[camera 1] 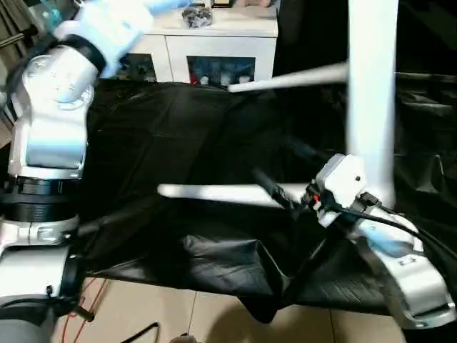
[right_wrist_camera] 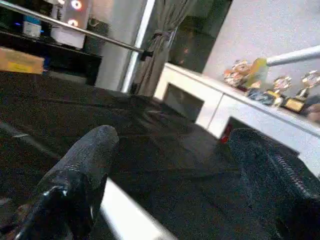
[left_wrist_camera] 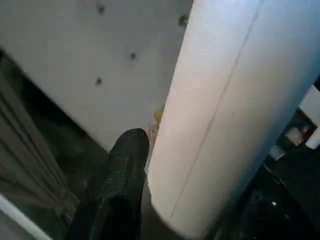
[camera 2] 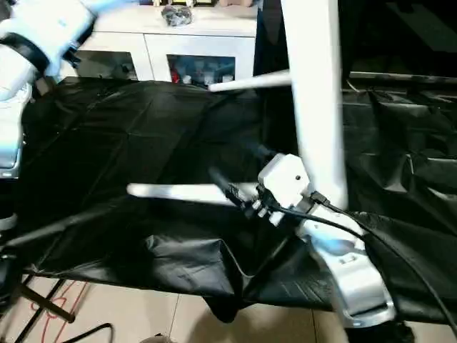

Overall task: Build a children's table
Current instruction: Flip table

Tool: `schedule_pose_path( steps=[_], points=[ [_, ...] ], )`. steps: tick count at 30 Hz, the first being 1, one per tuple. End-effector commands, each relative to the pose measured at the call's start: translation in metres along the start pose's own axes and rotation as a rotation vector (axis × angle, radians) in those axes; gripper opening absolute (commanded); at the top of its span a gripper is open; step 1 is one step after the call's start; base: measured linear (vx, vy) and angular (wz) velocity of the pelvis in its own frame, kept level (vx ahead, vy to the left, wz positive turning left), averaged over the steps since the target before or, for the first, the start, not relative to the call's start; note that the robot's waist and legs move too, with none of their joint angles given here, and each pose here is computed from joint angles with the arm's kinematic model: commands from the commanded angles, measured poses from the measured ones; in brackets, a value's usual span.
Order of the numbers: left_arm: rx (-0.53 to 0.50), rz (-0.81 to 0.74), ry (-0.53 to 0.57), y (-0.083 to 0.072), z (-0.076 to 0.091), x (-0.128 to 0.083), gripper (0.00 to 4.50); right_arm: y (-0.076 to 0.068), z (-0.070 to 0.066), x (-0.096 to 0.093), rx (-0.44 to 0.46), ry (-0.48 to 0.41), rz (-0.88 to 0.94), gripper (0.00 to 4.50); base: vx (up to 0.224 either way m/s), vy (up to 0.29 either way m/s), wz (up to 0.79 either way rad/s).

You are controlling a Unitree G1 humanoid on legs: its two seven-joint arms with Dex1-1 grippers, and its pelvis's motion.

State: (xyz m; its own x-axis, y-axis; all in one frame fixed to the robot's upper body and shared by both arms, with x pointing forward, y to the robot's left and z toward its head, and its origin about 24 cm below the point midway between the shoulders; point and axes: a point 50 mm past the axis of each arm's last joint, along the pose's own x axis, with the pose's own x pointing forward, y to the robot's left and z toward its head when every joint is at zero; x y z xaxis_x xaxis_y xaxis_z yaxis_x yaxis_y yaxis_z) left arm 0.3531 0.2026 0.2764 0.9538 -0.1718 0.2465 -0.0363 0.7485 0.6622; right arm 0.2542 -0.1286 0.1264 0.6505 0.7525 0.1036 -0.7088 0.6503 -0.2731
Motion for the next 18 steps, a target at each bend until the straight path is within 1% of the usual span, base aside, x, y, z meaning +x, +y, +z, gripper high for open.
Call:
schedule_pose_path(
  steps=[1,2,3,4,5,6,7,8,9,10,12,14,15,16,17,18],
  points=[
    [-0.263,-0.063,0.164,-0.024,-0.039,-0.004,1.86,0.008,0.006,0.001,0.069,-0.013,0.07,3.98,0.0,0.0,0.0],
    [-0.286,-0.052,0.176,-0.026,-0.042,-0.006,1.86,0.018,0.003,0.0,0.123,0.005,0.126,4.14,0.0,0.0,0.0],
    [-0.287,-0.04,0.179,-0.026,-0.044,-0.009,1.86,0.024,-0.001,-0.002,0.147,0.03,0.161,4.14,0.0,0.0,0.0],
    [-0.284,-0.033,0.179,-0.026,-0.044,-0.01,1.86,0.028,-0.004,-0.004,0.156,0.046,0.179,4.24,0.0,0.0,0.0],
    [-0.286,-0.032,0.177,-0.026,-0.044,-0.01,1.86,0.029,-0.006,-0.005,0.162,0.053,0.181,4.33,0.0,0.0,0.0],
    [-0.294,-0.027,0.165,-0.026,-0.043,-0.012,1.86,0.033,-0.013,-0.009,0.194,0.089,0.191,4.33,0.0,0.0,0.0],
    [-0.287,-0.03,0.167,-0.028,-0.043,-0.015,1.86,0.038,-0.026,-0.017,0.239,0.164,0.184,4.47,0.0,0.0,0.0],
    [-0.286,-0.032,0.17,-0.028,-0.043,-0.016,1.86,0.039,-0.031,-0.02,0.253,0.2,0.178,4.5,0.0,0.0,0.0],
    [-0.286,-0.032,0.17,-0.028,-0.043,-0.016,1.86,0.039,-0.031,-0.02,0.253,0.2,0.178,4.5,0.0,0.0,0.0],
    [-0.284,-0.03,0.175,-0.029,-0.044,-0.017,1.85,0.041,-0.041,-0.028,0.289,0.271,0.175,4.5,0.0,0.0,0.0],
    [-0.276,-0.025,0.174,-0.029,-0.043,-0.019,1.83,0.032,-0.057,-0.037,0.275,0.36,0.073,4.5,0.0,0.0,0.0],
    [-0.278,-0.025,0.171,-0.029,-0.043,-0.02,1.82,0.022,-0.07,-0.038,0.265,0.426,-0.043,4.5,0.0,0.0,0.0],
    [-0.279,-0.026,0.17,-0.029,-0.043,-0.02,1.8,0.014,-0.076,-0.036,0.248,0.427,-0.116,4.5,0.0,0.0,0.0],
    [-0.281,-0.026,0.168,-0.03,-0.043,-0.021,1.78,0.001,-0.081,-0.03,0.284,0.379,-0.244,4.5,0.0,0.0,0.0],
    [-0.281,-0.026,0.167,-0.03,-0.043,-0.021,1.76,-0.003,-0.08,-0.029,0.304,0.354,-0.276,4.5,0.0,0.0,0.0],
    [-0.281,-0.026,0.167,-0.03,-0.043,-0.021,1.74,-0.003,-0.08,-0.029,0.304,0.354,-0.276,4.5,0.0,0.0,0.0]
  ],
)
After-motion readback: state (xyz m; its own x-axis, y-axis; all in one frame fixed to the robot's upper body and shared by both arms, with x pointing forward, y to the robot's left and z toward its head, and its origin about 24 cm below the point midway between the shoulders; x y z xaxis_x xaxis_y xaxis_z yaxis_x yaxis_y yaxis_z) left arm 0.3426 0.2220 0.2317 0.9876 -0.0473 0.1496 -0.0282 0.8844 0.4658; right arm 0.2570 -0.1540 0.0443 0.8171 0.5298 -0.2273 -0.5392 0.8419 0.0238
